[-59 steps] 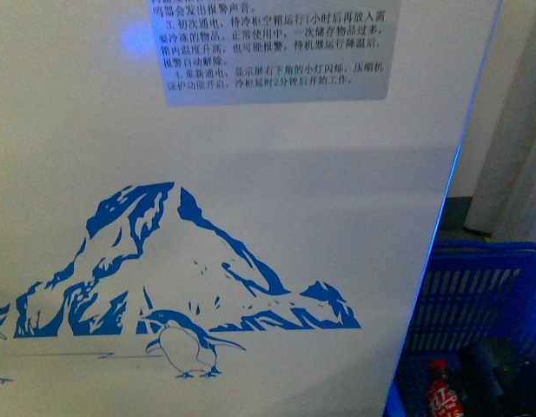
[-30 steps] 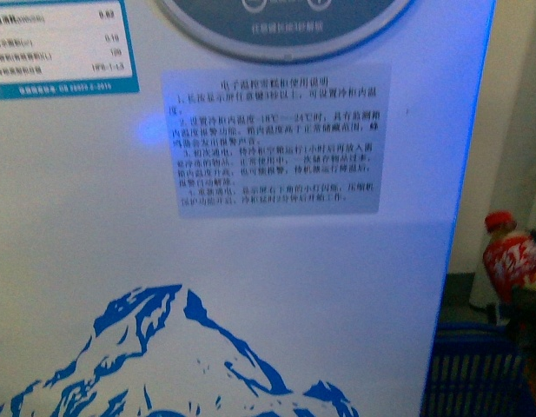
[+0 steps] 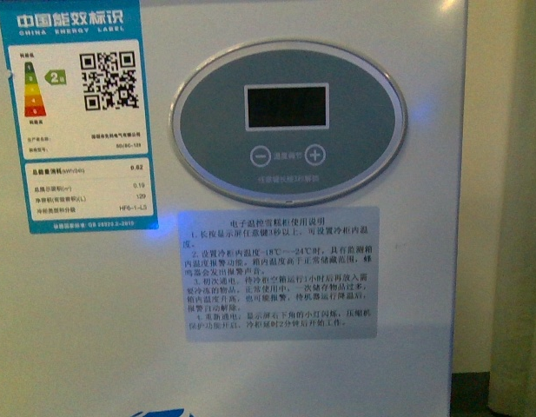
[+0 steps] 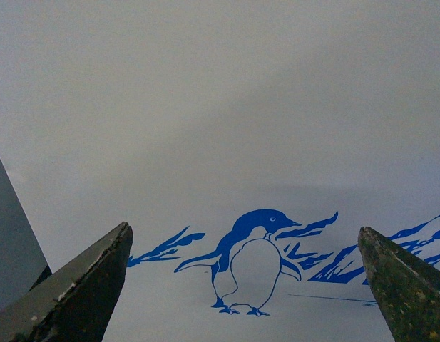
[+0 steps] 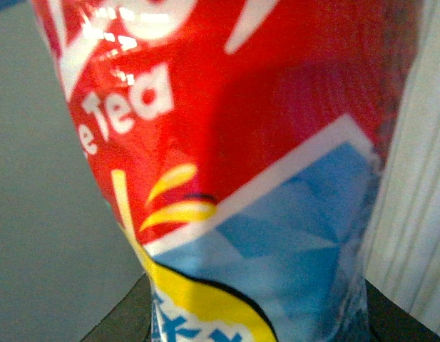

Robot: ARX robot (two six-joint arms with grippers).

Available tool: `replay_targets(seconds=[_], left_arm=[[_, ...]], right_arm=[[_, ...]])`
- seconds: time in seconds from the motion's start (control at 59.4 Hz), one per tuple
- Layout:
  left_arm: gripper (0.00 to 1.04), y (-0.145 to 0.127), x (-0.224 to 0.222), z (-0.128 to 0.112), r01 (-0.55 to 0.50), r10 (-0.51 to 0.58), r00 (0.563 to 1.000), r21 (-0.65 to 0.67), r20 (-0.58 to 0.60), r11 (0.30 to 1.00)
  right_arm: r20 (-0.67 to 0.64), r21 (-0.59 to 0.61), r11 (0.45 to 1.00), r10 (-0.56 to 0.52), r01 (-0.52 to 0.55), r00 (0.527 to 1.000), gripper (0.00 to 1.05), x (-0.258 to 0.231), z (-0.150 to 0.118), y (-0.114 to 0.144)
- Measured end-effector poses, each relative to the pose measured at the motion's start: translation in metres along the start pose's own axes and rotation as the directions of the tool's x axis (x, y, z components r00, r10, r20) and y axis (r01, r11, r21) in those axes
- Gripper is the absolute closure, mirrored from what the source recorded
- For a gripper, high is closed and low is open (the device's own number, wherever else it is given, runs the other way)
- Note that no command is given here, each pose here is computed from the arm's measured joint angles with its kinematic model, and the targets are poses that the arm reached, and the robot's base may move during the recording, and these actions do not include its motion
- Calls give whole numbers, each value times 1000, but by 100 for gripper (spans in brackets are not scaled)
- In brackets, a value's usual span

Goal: Put drink in fridge

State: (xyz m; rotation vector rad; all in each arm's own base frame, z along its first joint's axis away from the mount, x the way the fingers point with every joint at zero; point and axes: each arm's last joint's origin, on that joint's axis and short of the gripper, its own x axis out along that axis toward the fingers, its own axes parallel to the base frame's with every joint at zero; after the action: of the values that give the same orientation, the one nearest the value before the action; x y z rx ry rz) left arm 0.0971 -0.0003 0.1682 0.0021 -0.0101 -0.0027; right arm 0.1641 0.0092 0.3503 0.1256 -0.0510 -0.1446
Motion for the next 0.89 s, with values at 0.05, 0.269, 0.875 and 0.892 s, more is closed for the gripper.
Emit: replay_targets(seconds=[0.05,0.269,0.875,0.892], left_arm=[[8,0,0,0,0,0,1000,0,0,1000],[8,0,0,0,0,0,1000,0,0,1000],[8,0,0,0,0,0,1000,0,0,1000],[8,0,0,0,0,0,1000,0,0,1000]], right_arm=[[34,6,1000,-18,18,999,64,-17,2,1],[133,33,996,-86,83,987,64,-60,3,4],[111,-6,974,-224,226,968,64,-65,-49,8],[112,-5,974,-223,225,968,64,-65,-48,8]])
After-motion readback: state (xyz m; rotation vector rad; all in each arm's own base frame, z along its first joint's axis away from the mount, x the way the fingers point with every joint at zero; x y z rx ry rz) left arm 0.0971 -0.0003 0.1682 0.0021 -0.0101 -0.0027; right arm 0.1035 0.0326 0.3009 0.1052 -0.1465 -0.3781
